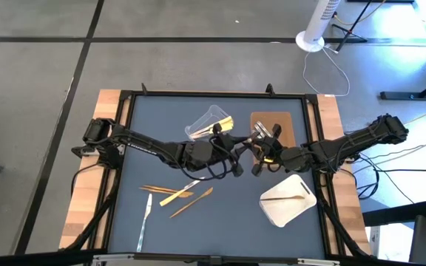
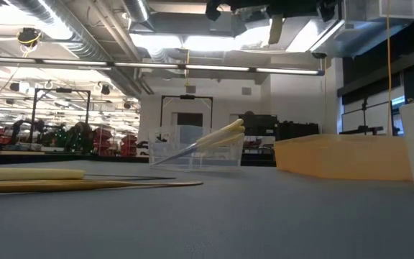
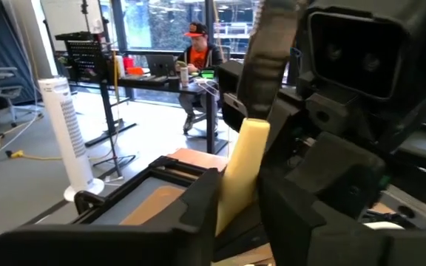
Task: Sort silverware by color (type)
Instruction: Put the yellow knife into the transparent bin
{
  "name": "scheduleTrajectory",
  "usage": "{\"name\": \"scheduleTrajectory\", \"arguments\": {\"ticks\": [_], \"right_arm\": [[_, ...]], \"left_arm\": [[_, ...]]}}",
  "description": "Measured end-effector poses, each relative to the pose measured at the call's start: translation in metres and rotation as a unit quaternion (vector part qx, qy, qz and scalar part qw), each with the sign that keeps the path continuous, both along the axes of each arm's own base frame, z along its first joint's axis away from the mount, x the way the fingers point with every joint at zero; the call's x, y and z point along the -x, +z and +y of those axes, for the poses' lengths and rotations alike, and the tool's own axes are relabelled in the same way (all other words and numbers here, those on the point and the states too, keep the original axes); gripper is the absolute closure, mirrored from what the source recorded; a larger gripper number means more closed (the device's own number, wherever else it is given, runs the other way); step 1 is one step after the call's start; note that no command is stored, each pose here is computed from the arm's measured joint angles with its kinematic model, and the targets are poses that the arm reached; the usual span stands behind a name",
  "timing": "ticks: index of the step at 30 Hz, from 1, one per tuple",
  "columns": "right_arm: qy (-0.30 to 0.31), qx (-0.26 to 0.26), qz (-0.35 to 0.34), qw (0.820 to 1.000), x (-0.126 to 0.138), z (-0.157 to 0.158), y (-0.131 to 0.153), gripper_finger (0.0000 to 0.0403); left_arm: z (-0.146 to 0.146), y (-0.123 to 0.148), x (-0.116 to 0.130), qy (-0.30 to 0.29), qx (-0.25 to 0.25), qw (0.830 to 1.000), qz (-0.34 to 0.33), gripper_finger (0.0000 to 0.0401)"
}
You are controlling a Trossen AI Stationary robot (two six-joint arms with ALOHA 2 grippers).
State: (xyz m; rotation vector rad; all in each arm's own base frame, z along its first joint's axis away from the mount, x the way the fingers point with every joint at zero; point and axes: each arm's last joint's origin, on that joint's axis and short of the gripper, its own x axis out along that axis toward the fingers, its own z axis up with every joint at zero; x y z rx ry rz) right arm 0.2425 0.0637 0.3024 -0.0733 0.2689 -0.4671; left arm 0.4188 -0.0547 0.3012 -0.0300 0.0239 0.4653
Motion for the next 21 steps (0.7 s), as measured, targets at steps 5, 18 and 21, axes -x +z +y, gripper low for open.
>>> {"name": "scheduleTrajectory", "arguments": {"ticks": [5,18,21], "right_arm": [[0.002,0.011,0.005,1.000,0.000,0.000,0.000,0.0373],[0.001,0.020,0.008,1.000,0.000,-0.001,0.001,0.0386],[-0.008,0.022,0.009,1.000,0.000,-0.004,0.001,0.0387]], "left_arm": [[0.000,0.000,0.000,0.001,-0.010,1.000,0.005,0.0265],[-0.019,0.014,0.028,0.053,-0.095,0.987,0.115,0.0243],[-0.026,0.019,0.040,0.036,-0.102,0.984,0.145,0.0243]]}}
